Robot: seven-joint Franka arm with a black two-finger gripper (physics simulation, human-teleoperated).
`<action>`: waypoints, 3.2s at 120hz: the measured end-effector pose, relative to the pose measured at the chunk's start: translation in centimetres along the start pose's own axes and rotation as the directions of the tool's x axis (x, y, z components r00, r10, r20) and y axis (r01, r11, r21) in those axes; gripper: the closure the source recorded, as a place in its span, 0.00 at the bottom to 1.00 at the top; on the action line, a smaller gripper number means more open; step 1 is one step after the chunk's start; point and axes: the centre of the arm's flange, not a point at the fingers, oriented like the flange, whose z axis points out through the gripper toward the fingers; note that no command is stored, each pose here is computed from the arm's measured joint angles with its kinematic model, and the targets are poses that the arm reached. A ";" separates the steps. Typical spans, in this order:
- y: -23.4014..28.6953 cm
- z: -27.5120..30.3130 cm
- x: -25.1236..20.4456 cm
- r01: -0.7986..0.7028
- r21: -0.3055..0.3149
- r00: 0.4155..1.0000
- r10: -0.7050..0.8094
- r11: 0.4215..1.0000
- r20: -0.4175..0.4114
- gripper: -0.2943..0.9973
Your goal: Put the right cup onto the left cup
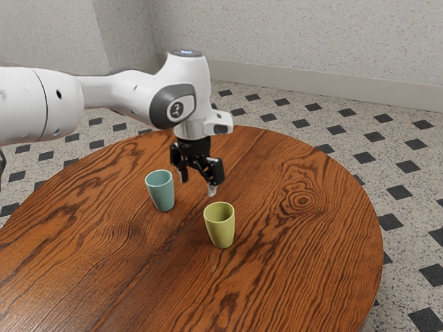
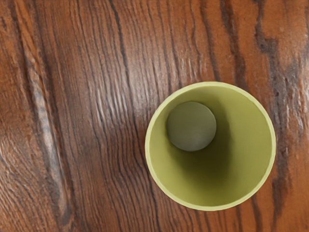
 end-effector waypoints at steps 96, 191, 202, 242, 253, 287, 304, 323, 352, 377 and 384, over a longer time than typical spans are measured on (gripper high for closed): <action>-1.6 3.9 3.4 0.137 -0.018 0.989 -0.136 0.990 0.053 0.23; -0.8 9.7 5.0 0.160 -0.008 0.980 -0.158 0.987 0.118 0.23; -0.8 9.9 4.9 0.163 -0.008 0.980 -0.161 0.987 0.122 0.23; -0.9 10.1 4.9 0.171 -0.008 0.978 -0.169 0.985 0.122 0.42; -0.8 9.9 4.9 0.171 -0.007 0.978 -0.169 0.985 0.120 0.49; -0.6 9.8 5.0 0.171 -0.008 0.979 -0.169 0.985 0.118 0.70; -0.6 9.4 4.9 0.171 -0.008 0.979 -0.169 0.985 0.112 0.78; -0.3 8.6 4.9 0.166 -0.007 0.981 -0.164 0.986 0.099 0.81; 0.5 4.5 3.5 0.159 -0.005 0.986 -0.159 0.987 0.051 0.83; -0.2 -1.5 0.8 0.169 -0.008 0.985 -0.169 0.986 -0.017 0.84; -0.7 -2.9 0.0 0.174 -0.007 0.984 -0.174 0.985 -0.033 0.84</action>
